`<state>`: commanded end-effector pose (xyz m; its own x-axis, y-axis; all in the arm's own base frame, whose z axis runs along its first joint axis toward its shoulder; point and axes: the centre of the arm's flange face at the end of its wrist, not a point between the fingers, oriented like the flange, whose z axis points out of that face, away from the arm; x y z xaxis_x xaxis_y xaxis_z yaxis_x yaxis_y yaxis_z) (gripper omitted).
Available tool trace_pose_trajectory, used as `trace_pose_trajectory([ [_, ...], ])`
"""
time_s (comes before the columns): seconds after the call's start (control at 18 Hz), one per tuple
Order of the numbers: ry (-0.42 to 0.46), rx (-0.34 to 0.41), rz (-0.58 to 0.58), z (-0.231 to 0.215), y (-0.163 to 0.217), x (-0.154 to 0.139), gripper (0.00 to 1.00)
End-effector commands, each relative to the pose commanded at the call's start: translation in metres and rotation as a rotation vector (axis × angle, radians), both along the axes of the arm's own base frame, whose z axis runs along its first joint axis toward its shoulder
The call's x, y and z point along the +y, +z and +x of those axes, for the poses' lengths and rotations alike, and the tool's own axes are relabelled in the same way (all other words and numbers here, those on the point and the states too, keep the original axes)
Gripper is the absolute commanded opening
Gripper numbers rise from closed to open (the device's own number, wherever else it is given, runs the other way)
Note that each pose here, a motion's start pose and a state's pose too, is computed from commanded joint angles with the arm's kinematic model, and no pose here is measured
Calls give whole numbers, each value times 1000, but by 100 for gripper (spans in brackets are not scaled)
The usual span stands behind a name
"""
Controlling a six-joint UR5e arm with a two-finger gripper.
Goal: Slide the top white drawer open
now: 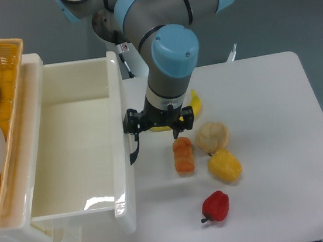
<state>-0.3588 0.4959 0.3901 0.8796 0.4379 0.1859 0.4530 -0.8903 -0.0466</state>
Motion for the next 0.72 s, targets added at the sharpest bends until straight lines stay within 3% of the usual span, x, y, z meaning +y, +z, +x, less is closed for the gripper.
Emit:
trace_pose_trajectory([
  [0.72,25,-69,58,-3,-2,1,100],
])
